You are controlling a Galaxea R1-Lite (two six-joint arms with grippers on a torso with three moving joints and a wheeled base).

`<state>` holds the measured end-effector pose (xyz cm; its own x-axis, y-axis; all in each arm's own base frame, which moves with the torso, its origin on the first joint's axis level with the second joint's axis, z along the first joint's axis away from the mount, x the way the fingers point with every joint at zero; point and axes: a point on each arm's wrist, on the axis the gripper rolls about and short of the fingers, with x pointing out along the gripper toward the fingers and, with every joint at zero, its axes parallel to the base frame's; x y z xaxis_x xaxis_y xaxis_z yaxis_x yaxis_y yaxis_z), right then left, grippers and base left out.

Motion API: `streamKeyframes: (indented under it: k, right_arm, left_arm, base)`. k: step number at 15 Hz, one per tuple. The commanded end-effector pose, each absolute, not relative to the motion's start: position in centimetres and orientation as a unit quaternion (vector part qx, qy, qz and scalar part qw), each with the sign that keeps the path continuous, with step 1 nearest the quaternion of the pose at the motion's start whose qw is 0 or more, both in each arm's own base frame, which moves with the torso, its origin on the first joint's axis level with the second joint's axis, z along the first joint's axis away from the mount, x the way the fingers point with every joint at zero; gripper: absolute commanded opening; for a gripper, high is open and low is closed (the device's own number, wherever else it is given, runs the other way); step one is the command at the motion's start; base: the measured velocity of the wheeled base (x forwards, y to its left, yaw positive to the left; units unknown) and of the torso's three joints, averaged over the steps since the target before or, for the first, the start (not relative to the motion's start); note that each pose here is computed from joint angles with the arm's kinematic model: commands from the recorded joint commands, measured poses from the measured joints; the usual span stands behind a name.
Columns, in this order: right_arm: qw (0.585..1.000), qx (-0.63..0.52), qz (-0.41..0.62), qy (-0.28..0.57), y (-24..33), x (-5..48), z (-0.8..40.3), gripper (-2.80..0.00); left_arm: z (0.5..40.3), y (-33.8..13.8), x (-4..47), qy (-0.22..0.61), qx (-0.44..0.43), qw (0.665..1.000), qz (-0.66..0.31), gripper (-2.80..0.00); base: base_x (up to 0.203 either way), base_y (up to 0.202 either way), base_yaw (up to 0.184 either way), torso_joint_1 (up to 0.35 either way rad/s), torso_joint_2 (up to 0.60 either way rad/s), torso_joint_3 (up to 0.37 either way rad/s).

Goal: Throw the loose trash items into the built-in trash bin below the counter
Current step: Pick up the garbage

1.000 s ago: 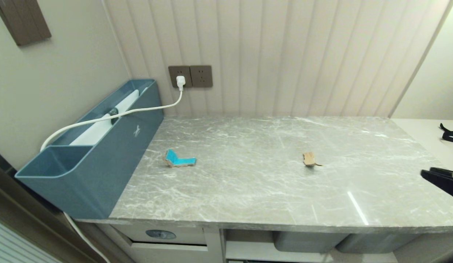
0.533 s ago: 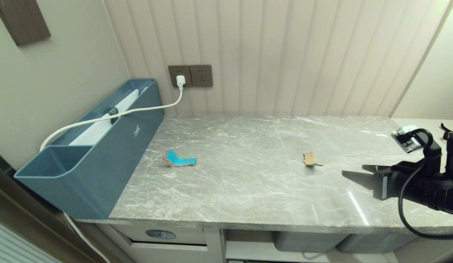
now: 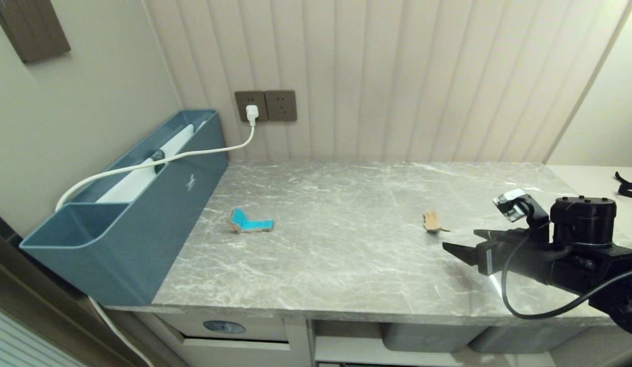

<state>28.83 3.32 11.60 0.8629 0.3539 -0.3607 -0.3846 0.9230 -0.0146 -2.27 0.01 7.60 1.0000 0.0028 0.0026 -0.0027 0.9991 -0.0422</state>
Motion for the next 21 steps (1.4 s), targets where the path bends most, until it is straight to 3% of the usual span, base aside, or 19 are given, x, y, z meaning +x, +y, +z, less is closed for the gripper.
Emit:
streamKeyframes:
  k: [1,13,14,21]
  right_arm:
    - [0.96,-0.049,0.195,0.197,3.4,30.1,10.0,0.0]
    - [0.962,-0.079,0.197,0.17,4.0,35.1,8.7,0.0]
    - [0.962,-0.078,0.197,0.171,4.0,35.1,8.6,-2.8]
    - [0.962,-0.08,0.203,0.165,4.5,35.5,8.7,-2.8]
  left_arm:
    - [7.6,0.0,-2.2,0.0,-0.021,1.0,0.002,-2.8]
    - [7.6,0.0,-2.2,0.0,-0.021,1.0,0.002,-2.8]
    - [7.6,0.0,-2.2,0.0,-0.021,1.0,0.002,-2.8]
    - [7.6,0.0,-2.2,0.0,-0.021,1.0,0.002,-2.8]
  base:
    - [0.0,0.0,0.0,0.0,0.0,0.0]
    - [0.0,0.0,0.0,0.0,0.0,0.0]
    - [0.0,0.0,0.0,0.0,0.0,0.0]
    - [0.0,0.0,0.0,0.0,0.0,0.0]
